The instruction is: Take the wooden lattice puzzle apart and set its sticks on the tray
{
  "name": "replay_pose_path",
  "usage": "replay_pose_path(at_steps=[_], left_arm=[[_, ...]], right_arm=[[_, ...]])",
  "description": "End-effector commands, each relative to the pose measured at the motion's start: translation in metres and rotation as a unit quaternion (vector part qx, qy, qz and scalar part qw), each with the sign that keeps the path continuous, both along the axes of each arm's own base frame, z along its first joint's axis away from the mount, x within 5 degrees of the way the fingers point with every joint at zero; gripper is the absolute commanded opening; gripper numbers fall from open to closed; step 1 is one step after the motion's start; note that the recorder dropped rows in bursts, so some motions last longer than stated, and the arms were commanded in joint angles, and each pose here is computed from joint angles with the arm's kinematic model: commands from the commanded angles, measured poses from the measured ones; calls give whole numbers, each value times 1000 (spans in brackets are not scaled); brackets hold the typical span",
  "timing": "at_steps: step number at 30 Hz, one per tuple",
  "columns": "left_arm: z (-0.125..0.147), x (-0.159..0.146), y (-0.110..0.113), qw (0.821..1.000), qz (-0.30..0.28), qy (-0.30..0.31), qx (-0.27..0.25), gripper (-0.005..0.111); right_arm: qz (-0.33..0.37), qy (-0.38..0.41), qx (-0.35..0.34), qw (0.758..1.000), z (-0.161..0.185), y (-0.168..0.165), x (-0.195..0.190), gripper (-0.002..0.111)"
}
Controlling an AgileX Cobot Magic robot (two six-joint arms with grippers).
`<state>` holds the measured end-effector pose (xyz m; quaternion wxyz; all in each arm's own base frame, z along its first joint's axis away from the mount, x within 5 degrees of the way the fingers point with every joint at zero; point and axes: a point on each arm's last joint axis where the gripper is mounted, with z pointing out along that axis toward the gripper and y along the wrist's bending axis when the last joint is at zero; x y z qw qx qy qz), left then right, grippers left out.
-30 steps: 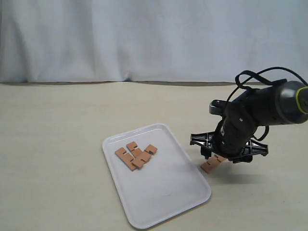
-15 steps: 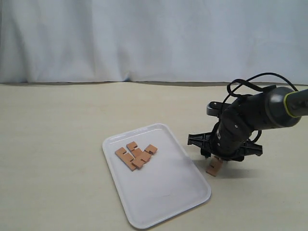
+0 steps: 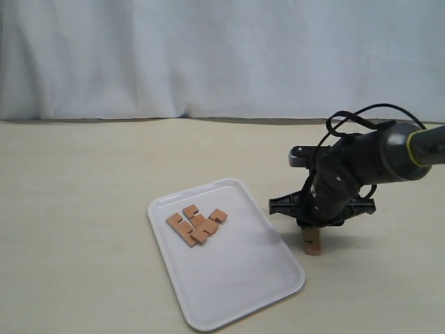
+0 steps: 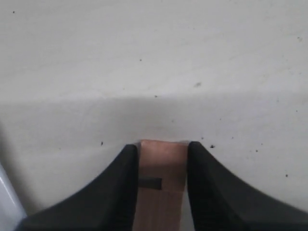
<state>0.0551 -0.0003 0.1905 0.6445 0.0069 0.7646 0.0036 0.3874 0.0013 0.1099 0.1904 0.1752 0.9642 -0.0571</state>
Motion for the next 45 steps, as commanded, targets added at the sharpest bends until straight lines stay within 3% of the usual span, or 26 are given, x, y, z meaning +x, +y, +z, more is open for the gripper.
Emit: replay_pose_path(at_steps=[1, 5, 8, 16, 21, 30, 34, 39, 41, 43, 45], left_arm=[[0, 0, 0, 1000, 0, -3, 0, 0], [0, 0, 0, 1000, 0, -3, 0, 0], [0, 0, 0, 1000, 0, -3, 0, 0], [0, 0, 0, 1000, 0, -3, 0, 0], [0, 0, 0, 1000, 0, -3, 0, 0], [0, 0, 0, 1000, 0, -4, 0, 0], [0, 0, 0, 1000, 0, -4, 0, 0], [0, 0, 0, 1000, 0, -4, 0, 0], [0, 0, 0, 1000, 0, -4, 0, 0], [0, 0, 0, 1000, 0, -4, 0, 0], [0, 0, 0, 1000, 0, -4, 0, 0]], right_arm=[[39, -18, -22, 999, 40, -1, 2, 4], [68, -51, -13, 996, 74, 2, 0, 4], [104, -54, 1, 993, 81, 18, -3, 4], [217, -53, 16, 975, 53, 101, -4, 4], [244, -85, 34, 965, 38, 128, -1, 5], [226, -96, 47, 968, 39, 131, 1, 45], [234, -94, 37, 967, 54, 128, -3, 51], [298, -54, -21, 953, 81, 118, -18, 49], [326, -19, -68, 943, 91, 109, -26, 34], [338, 22, -116, 934, 101, 98, -34, 11], [323, 66, -147, 932, 109, 83, -42, 4]])
